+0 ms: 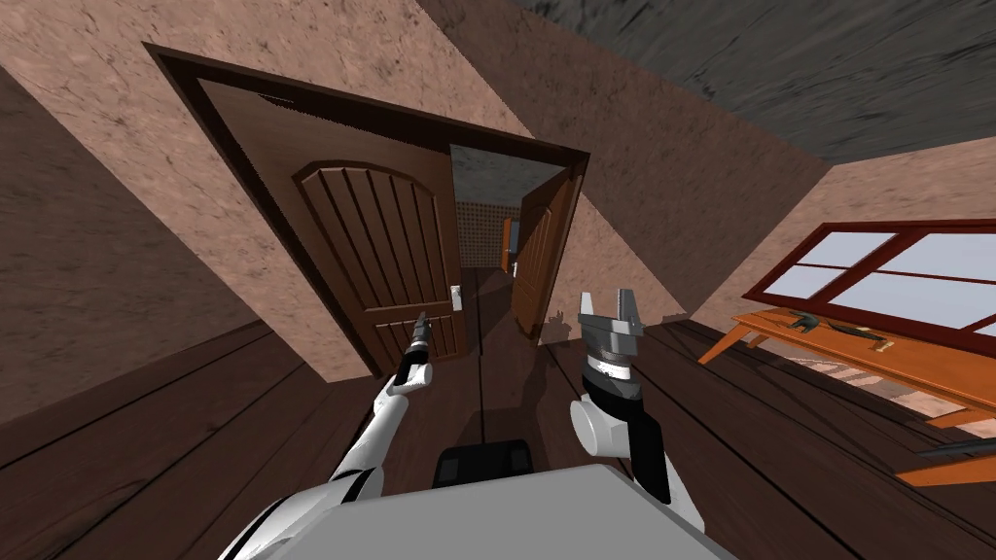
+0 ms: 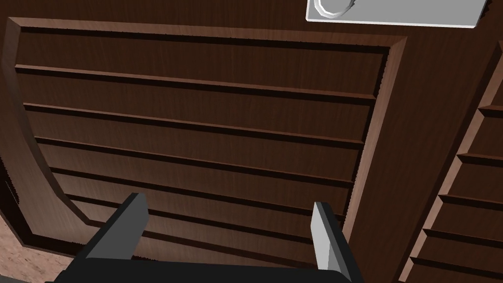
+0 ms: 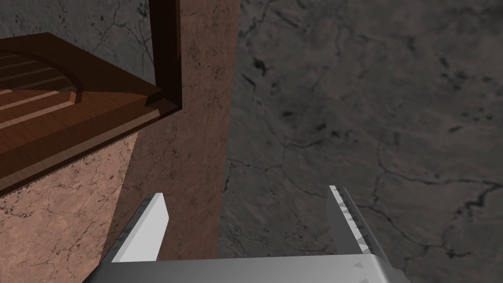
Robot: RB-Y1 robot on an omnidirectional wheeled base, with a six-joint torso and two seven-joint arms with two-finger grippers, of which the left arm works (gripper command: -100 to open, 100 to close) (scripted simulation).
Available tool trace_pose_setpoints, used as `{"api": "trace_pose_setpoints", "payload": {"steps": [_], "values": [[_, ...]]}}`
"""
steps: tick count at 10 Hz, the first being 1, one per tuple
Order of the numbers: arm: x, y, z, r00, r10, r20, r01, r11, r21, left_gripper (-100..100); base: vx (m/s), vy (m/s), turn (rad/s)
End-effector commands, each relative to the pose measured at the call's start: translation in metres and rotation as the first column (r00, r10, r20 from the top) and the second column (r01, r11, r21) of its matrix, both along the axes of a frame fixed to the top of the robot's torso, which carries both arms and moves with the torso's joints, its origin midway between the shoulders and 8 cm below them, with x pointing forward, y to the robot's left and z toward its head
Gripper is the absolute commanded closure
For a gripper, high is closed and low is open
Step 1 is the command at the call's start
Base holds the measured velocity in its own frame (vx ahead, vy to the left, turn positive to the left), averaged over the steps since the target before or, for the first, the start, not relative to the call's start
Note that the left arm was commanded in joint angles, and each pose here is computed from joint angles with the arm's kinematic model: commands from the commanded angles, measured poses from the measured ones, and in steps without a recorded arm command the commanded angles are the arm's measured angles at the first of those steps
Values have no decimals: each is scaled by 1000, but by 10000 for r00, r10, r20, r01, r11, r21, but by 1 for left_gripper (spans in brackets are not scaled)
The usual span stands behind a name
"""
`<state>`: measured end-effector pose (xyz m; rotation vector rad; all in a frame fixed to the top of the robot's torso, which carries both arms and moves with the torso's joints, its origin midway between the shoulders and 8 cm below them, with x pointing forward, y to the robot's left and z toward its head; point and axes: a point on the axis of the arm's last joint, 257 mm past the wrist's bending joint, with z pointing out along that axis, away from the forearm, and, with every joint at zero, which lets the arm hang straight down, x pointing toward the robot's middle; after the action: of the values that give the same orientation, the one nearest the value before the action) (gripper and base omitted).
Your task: Push the door open
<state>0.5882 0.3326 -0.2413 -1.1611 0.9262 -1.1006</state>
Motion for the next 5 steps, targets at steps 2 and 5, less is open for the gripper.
{"api": "trace_pose_setpoints", "payload": {"steps": [2,5], "values": [[5,-1,-10,9996,19,-270,-21,10000,-48,-100,74,23,-45],[12,-6,-18,9987,22,-511,-28,9999,-112,-100,60,14,-48]]}}
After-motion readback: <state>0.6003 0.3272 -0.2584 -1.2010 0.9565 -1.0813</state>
